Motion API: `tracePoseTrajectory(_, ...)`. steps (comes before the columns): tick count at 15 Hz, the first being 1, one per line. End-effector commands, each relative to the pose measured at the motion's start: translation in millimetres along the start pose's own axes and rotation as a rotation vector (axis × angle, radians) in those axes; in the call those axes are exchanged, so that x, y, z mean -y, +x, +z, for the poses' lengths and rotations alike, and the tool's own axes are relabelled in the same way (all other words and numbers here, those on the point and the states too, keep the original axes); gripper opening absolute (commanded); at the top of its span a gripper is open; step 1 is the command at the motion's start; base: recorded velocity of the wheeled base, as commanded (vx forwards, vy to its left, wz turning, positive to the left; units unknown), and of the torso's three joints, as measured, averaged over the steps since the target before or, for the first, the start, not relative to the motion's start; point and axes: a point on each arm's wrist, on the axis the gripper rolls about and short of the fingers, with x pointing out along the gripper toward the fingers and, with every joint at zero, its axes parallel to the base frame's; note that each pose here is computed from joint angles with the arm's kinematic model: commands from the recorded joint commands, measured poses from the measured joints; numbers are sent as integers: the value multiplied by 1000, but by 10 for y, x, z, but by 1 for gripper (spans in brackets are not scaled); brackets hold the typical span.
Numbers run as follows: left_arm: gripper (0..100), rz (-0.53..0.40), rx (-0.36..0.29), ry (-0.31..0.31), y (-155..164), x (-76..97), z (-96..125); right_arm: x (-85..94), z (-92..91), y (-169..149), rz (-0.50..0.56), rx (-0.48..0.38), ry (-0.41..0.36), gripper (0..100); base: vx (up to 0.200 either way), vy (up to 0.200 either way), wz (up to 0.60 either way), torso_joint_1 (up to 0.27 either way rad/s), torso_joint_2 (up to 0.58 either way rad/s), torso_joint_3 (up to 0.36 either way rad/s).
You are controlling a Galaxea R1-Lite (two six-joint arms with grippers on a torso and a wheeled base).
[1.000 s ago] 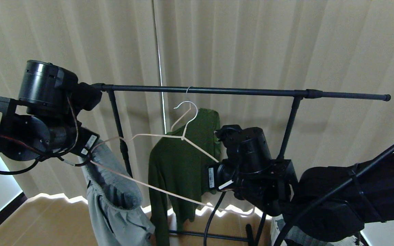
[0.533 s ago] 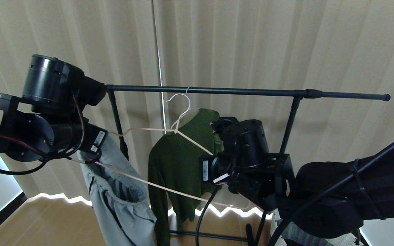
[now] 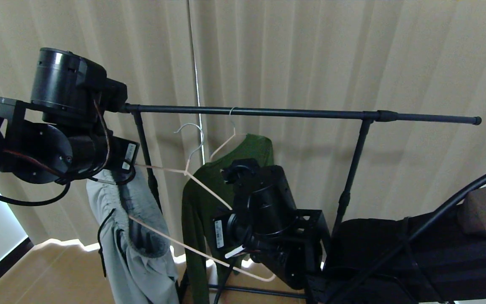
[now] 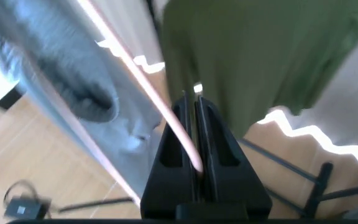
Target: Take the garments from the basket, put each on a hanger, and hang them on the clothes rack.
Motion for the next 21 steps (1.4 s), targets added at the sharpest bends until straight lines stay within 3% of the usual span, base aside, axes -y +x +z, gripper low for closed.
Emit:
tracePoseTrajectory(1, 0, -6, 9, -1, -37, 3, 19, -26, -65, 98, -24, -5, -10, 0, 0, 0, 0, 0, 0, 0)
tracePoseTrajectory(5, 0, -53, 39, 19, -349, -35, 1, 25, 26, 237, -87, 48, 14, 0, 0, 0, 0, 0, 0, 0)
tracePoseTrajectory(9, 0, -135, 62, 35, -502, 163, -11, -21, 130, 238, -73, 83, 31, 0, 0, 0, 0, 0, 0, 0)
tracePoseTrajectory(13, 0, -193, 60, -11, -540, 362, -19, -52, 138, 228, -62, 87, 32, 0, 0, 0, 0, 0, 0, 0)
tracePoseTrajectory(17, 0, -207, 65, -4, -576, 350, -25, -67, 109, 258, -54, 98, 28, 0, 0, 0, 0, 0, 0, 0)
tracePoseTrajectory(21, 0, -368, 94, -6, -721, 293, -46, -53, 176, 236, -37, 127, 14, 0, 0, 0, 0, 0, 0, 0)
